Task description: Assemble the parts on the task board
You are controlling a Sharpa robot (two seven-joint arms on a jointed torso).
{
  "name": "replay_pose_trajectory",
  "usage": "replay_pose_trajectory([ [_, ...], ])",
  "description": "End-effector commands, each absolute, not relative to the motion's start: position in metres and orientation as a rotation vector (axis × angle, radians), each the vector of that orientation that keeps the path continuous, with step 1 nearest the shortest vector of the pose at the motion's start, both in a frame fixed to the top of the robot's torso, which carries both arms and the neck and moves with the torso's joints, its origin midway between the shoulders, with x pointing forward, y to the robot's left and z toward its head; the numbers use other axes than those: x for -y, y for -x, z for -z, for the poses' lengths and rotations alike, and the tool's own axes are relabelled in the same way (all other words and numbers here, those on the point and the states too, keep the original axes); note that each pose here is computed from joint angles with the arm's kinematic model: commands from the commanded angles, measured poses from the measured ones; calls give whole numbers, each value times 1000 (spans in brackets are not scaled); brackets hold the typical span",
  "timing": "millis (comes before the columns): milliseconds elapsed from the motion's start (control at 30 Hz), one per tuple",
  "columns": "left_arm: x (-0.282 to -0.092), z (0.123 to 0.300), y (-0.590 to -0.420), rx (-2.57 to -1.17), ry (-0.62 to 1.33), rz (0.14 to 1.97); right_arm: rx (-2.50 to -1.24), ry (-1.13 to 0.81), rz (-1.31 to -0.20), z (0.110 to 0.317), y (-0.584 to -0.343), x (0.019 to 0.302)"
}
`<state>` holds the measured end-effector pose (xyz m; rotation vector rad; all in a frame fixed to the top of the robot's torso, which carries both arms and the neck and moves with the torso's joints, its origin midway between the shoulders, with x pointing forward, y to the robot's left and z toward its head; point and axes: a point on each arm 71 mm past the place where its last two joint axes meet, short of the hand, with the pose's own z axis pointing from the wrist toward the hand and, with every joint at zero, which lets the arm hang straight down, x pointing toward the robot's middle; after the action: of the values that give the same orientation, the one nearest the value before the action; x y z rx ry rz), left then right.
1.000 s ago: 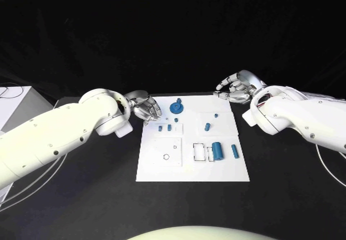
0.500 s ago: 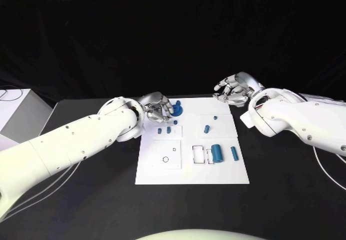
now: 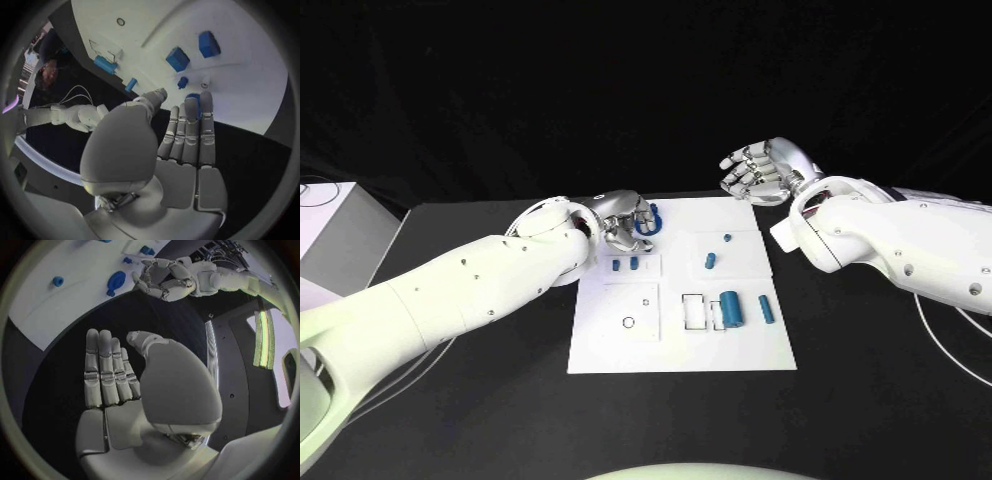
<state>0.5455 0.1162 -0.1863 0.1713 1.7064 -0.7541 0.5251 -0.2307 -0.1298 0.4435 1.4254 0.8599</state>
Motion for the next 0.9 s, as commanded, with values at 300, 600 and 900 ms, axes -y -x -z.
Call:
replay_pose_trajectory([
  [300,-110,187,-550,-1735,-256,654,-1349,-479,-976,124,-528,230],
  [600,-107,193,-550,-1797,-274,608,-1334,-475,-1008,122,-528,227],
  [900,-107,194,-550,-1805,-266,605,-1315,-476,-1016,121,-528,227],
])
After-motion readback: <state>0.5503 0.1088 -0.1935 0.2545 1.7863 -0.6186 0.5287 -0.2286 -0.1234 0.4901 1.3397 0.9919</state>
